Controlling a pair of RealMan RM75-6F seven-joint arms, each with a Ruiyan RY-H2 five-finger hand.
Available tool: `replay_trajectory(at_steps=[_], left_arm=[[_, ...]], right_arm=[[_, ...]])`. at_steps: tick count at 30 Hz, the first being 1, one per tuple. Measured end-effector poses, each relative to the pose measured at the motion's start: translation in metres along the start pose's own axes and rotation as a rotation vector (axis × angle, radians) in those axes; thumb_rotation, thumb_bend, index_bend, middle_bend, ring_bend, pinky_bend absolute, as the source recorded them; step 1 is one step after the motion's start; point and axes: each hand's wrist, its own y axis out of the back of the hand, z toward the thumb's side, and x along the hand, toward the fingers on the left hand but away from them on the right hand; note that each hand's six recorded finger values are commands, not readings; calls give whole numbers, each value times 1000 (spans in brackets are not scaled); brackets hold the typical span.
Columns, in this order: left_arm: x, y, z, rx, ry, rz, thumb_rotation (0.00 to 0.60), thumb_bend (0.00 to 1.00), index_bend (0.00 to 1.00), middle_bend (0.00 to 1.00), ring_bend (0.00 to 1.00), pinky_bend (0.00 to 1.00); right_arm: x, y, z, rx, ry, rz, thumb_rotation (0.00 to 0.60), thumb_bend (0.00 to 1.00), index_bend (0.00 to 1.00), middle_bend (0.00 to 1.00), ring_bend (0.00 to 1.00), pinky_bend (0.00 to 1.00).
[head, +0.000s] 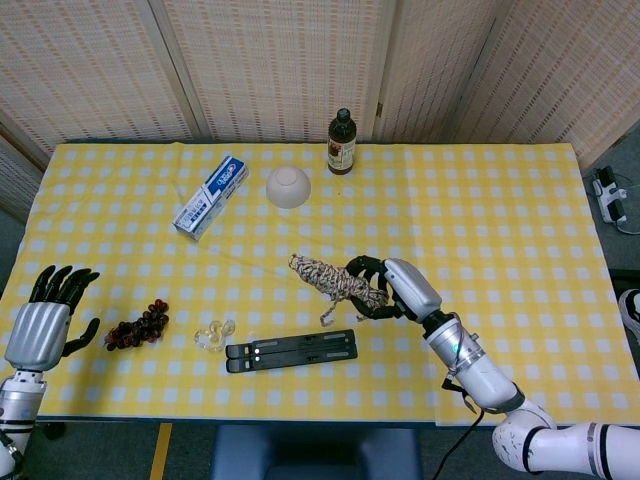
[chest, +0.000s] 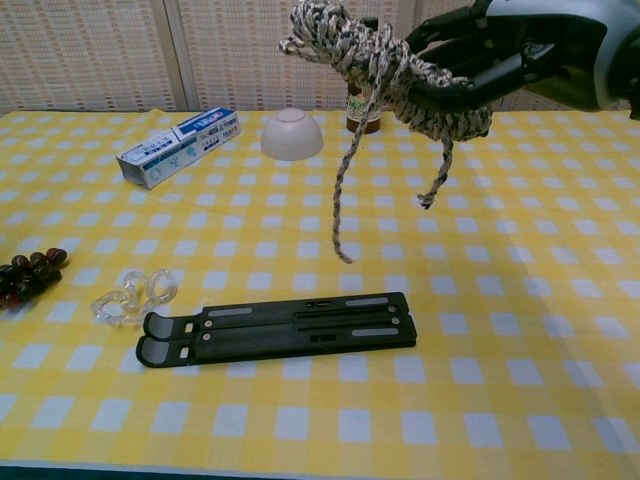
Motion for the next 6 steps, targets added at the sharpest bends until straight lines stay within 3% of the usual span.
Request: replay_trajectory(at_steps=[6], left_arm=[[-32,-2,-11,-6,43,-8,600,398,180,187,121,65]], right_arm=[[3,0,-2,-2,-6,23,600,764,950,766,844,702]])
